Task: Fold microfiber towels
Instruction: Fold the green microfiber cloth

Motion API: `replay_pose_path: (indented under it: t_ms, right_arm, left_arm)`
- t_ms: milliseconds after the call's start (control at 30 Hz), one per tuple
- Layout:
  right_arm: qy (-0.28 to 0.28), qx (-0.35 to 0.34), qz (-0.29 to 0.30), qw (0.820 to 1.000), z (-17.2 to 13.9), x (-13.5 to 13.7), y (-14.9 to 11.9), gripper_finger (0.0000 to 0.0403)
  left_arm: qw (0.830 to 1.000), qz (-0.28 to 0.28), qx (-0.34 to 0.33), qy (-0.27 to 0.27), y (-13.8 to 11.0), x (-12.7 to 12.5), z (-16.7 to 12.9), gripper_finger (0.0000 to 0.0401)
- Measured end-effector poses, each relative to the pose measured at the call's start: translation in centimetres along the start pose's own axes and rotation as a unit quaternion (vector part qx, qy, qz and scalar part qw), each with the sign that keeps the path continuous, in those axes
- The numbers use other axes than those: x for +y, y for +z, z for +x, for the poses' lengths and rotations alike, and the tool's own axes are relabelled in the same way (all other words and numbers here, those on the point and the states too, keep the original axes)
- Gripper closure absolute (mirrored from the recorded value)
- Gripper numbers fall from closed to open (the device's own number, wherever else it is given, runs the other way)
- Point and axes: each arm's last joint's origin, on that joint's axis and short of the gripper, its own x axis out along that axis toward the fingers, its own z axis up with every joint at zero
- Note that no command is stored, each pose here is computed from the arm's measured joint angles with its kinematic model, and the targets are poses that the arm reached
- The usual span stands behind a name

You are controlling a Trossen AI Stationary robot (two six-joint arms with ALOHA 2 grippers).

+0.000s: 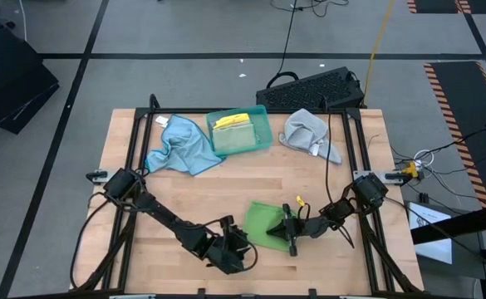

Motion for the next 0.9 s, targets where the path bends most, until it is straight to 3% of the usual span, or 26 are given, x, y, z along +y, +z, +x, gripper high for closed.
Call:
replay_pose_path:
  t_ms: [300,667,900]
  right_arm:
    - [0.0,0.0,0.001,1.0,0.0,0.0,0.0,0.0403]
    - [0.01,-0.015,0.006,1.0,-0.2,0.4,0.2,0.0401]
    - [0.029,-0.042,0.013,0.999,-0.5,1.2,1.0,0.0341]
  left_arm:
    - [0.997,0.056,0.044,0.016,-0.3,1.2,0.4,0.0158]
    - [0.995,0.058,0.068,0.032,-0.7,1.6,0.4,0.0158]
    - [0.994,0.063,0.085,0.028,-1.0,1.8,0.5,0.0158]
